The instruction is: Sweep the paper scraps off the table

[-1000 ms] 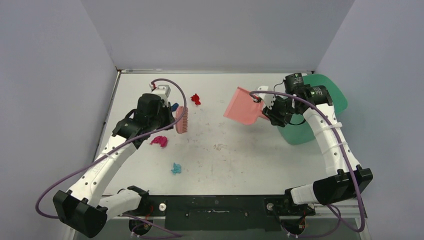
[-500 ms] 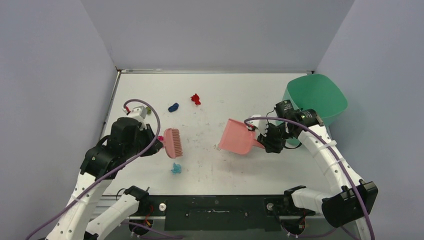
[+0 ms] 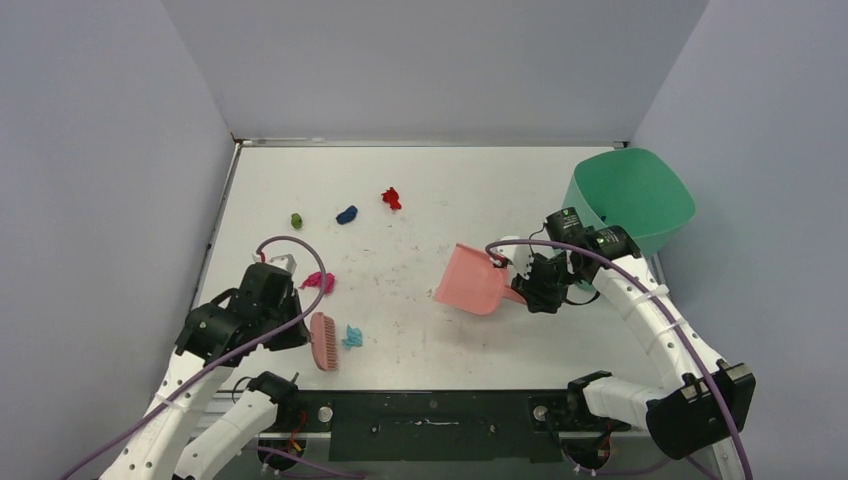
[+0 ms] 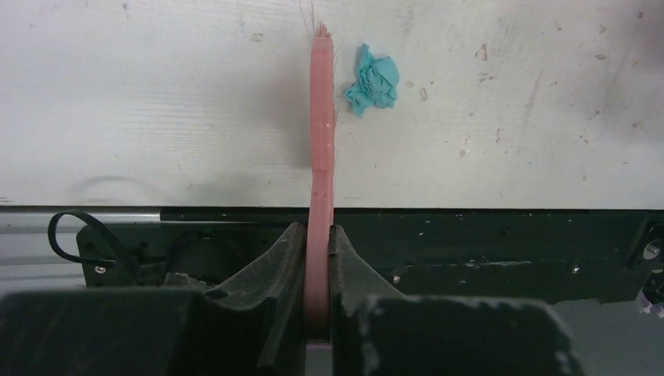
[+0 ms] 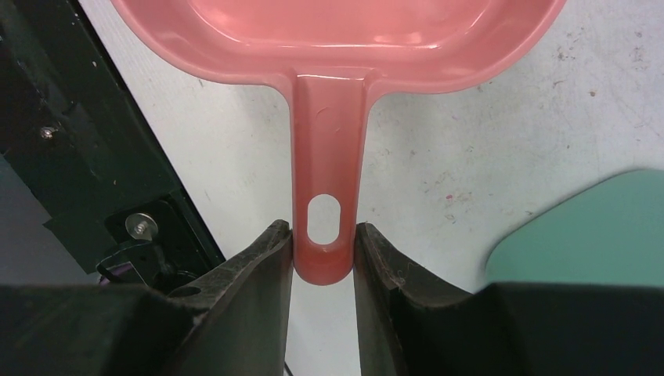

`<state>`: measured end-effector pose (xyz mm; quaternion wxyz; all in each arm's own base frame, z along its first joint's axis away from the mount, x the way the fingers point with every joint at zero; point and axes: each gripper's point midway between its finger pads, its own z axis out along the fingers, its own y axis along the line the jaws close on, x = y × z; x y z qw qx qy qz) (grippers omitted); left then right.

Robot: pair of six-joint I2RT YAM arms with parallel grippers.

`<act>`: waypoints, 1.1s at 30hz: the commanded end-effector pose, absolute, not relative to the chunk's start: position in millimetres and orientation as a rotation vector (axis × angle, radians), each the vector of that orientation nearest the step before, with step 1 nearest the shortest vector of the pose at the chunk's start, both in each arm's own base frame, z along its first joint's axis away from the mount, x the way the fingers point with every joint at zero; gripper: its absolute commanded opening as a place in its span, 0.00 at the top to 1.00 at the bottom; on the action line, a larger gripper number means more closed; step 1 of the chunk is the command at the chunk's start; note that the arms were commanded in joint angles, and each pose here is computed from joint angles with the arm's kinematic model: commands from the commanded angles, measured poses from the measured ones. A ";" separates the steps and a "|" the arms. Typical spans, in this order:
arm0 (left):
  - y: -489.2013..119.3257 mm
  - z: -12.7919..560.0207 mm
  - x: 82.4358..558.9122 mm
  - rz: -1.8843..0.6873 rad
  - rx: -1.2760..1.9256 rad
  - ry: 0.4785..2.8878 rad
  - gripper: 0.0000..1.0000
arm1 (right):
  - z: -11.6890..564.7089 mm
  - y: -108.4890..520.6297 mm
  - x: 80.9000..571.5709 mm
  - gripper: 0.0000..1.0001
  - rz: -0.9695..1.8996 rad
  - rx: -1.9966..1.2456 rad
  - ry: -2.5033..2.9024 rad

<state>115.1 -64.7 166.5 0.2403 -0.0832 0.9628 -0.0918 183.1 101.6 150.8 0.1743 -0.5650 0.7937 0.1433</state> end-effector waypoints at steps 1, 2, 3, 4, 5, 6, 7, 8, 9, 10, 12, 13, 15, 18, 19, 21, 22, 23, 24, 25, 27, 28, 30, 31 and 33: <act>-82.5 155.4 129.5 -0.334 -0.207 2.628 1.00 | 141.2 102.5 179.1 0.95 0.399 -1.598 2.289; -89.1 152.5 134.3 -0.369 -0.202 2.622 1.00 | 137.0 101.3 177.8 0.95 0.387 -1.595 2.308; -93.2 149.7 140.3 -0.386 -0.201 2.610 1.00 | 131.2 98.9 176.4 0.95 0.366 -1.591 2.330; -101.5 147.8 144.2 -0.433 -0.195 2.608 1.00 | 126.7 97.7 175.3 0.95 0.351 -1.587 2.342; -108.5 147.5 149.1 -0.470 -0.189 2.601 1.00 | 123.2 96.7 175.0 0.95 0.334 -1.580 2.350; -114.7 147.6 153.8 -0.497 -0.181 2.601 1.00 | 119.7 95.0 173.7 0.95 0.318 -1.576 2.362; -120.5 148.8 159.9 -0.519 -0.176 2.597 1.00 | 116.8 92.8 172.8 0.95 0.300 -1.572 2.374; -125.2 150.9 166.2 -0.534 -0.172 2.589 1.00 | 114.3 90.8 171.3 0.95 0.286 -1.572 2.384; -131.0 153.9 175.0 -0.549 -0.165 2.578 1.00 | 112.8 88.8 169.7 0.95 0.274 -1.570 2.394; -136.5 157.3 181.9 -0.567 -0.154 2.565 1.00 | 111.4 86.4 168.4 0.95 0.262 -1.570 2.403; -150.4 166.5 194.1 -0.626 -0.123 2.545 1.00 | 110.7 83.7 165.9 0.95 0.248 -1.561 2.413; -158.5 172.8 198.9 -0.666 -0.093 2.537 1.00 | 110.7 82.8 164.5 0.95 0.245 -1.559 2.414; -163.2 188.4 210.7 -0.651 -0.023 2.523 1.00 | 111.4 80.6 162.0 0.95 0.237 -1.560 2.418; -140.4 213.4 230.3 -0.419 0.049 2.519 1.00 | 113.3 78.3 158.8 0.95 0.227 -1.562 2.421; -131.8 220.9 237.3 -0.338 0.070 2.510 1.00 | 113.9 77.8 158.3 0.95 0.225 -1.560 2.419; -113.9 235.2 251.2 -0.175 0.108 2.482 1.00 | 114.3 77.3 157.2 0.95 0.223 -1.556 2.419; -102.3 242.1 259.7 -0.075 0.107 2.466 1.00 | 114.1 77.0 156.5 0.95 0.223 -1.554 2.422; -91.8 248.1 266.8 0.018 0.103 2.452 1.00 | 114.1 77.1 156.2 0.95 0.225 -1.552 2.424; -83.1 254.5 274.9 0.103 0.094 2.432 1.00 | 113.5 77.2 155.8 0.95 0.228 -1.550 2.427; -74.3 256.8 280.5 0.183 0.080 2.423 1.00 | 112.4 76.5 155.4 0.95 0.225 -1.551 2.434; -65.3 252.3 290.7 0.307 0.082 2.429 1.00 | 110.3 72.8 155.5 0.95 0.198 -1.565 2.450; -59.6 248.5 295.1 0.375 0.085 2.434 1.00 | 108.7 69.5 155.9 0.95 0.176 -1.578 2.465; -49.7 239.6 298.8 0.521 0.079 2.459 1.00 | 107.6 62.3 155.6 0.95 0.131 -1.620 2.484; -44.8 235.8 300.0 0.595 0.072 2.466 1.00 | 107.5 57.6 155.9 0.95 0.102 -1.644 2.494; -42.2 223.6 304.1 0.693 0.089 2.483 1.00 | 107.9 51.8 157.5 0.95 0.058 -1.684 2.510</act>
